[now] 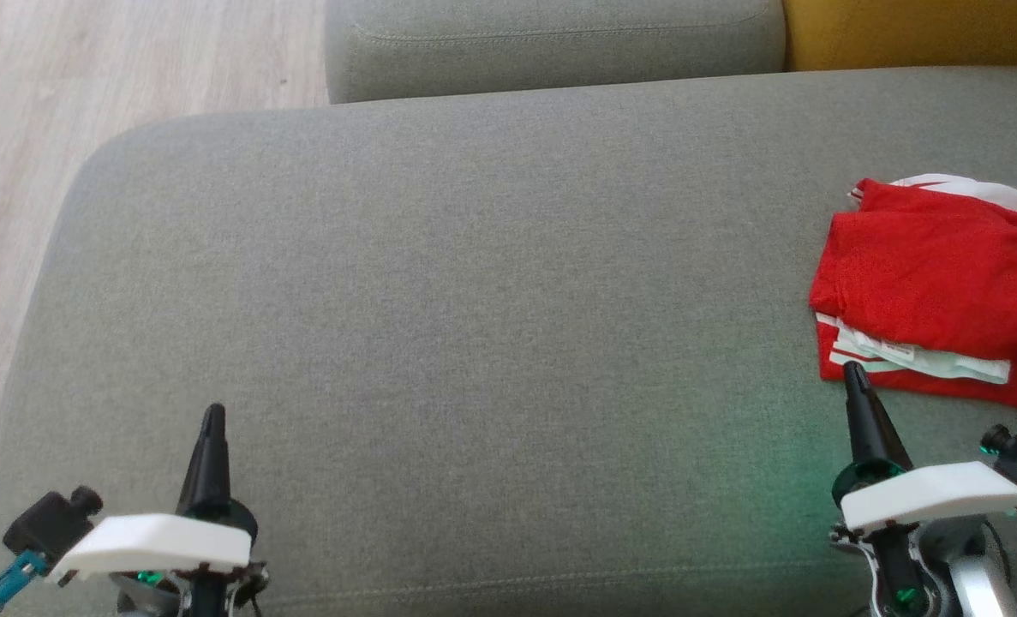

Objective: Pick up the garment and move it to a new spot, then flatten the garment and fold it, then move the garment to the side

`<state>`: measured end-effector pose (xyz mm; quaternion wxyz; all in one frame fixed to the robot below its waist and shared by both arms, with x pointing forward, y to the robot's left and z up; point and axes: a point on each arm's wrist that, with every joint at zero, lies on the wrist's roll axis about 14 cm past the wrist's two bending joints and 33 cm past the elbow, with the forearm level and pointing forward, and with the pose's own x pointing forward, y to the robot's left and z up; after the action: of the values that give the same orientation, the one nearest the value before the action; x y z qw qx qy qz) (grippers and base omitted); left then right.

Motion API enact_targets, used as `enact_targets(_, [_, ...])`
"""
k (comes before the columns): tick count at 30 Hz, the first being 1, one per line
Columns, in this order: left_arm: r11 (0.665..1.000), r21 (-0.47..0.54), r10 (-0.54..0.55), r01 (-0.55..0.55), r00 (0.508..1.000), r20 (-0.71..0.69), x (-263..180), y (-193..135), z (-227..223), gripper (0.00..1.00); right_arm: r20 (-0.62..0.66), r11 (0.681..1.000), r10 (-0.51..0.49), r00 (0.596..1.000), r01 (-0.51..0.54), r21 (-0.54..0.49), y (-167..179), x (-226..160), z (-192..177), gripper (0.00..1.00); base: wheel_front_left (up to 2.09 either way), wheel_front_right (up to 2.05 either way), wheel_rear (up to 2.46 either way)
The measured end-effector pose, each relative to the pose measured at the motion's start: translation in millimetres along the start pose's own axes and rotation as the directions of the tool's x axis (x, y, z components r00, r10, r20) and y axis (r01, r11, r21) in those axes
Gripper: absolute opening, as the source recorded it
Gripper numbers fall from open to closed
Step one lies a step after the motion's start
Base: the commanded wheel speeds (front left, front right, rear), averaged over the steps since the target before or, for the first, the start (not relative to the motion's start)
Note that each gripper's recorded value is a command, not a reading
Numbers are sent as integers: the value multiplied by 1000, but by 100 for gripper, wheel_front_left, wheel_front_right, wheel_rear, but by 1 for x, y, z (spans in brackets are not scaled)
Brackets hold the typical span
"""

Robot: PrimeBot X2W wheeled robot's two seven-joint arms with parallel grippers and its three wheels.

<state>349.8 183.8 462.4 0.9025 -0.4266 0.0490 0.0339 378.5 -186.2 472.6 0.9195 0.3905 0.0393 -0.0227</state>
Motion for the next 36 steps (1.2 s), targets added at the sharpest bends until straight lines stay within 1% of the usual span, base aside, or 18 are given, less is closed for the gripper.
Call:
enact_targets(8, [996, -86, 6, -6, 1000, -4, 2, 1, 1, 0, -2, 995, -14, 1000, 14, 95, -4, -1, 1, 0, 0, 0, 0])
enact_targets(17, [984, -181, 1, -3, 1000, -11, 7, -2, 3, 0, 1, 979, -24, 1000, 24, 203, -6, -2, 4, 0, 0, 0, 0])
enact_targets(24, [964, -265, 6, -12, 1000, -21, 8, 0, 2, 0, 0, 955, -20, 1000, 19, 297, -5, -1, 7, 0, 0, 0, 0])
enact_targets(29, [952, -306, 4, -10, 1000, -20, 9, -1, 3, 0, 0, 940, -22, 1000, 21, 341, -6, -1, 7, 0, 0, 0, 0])
enact_targets(36, [926, -377, -3, -4, 1000, -20, 12, -3, 6, 0, -2, 907, -25, 1000, 23, 420, -8, -2, 8, 0, 0, 0, 0])
